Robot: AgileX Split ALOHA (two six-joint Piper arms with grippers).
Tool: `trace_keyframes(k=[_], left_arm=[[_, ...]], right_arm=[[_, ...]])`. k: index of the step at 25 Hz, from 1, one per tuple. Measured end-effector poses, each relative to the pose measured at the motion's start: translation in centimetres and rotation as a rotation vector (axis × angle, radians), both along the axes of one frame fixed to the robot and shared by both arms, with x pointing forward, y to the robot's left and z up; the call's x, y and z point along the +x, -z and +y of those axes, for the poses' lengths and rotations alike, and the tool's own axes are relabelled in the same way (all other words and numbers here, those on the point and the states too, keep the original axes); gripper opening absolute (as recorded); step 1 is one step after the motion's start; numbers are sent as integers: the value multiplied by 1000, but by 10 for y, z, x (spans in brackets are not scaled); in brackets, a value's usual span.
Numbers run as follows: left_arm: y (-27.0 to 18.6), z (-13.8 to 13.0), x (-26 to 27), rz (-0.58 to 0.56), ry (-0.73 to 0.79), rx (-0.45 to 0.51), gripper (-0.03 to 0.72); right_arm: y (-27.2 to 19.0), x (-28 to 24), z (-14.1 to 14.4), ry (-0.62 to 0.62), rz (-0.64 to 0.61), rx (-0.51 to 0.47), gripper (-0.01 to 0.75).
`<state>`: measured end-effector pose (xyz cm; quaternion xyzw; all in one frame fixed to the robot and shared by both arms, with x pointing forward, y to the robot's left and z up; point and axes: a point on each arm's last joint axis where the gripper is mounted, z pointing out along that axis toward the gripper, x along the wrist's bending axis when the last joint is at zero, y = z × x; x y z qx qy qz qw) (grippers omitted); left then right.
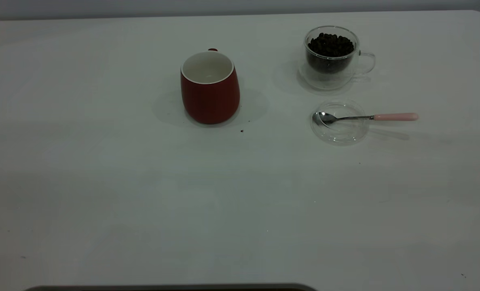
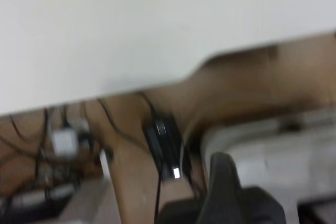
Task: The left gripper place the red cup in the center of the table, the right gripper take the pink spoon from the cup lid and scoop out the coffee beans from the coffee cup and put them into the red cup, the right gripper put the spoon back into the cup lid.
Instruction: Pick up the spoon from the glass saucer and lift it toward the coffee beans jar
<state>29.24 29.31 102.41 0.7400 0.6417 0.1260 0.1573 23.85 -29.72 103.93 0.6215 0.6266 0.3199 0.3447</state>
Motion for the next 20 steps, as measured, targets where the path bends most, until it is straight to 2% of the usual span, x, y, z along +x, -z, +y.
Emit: trace_keyframes(k=[10,20], left_arm=[[-10,7,-64,-454,-18,-52,586],[-8,8,-70,-478,-26,-51,586]], right_arm=[[0,0,0,0,0,0,560],[0,0,0,0,1,0,560]])
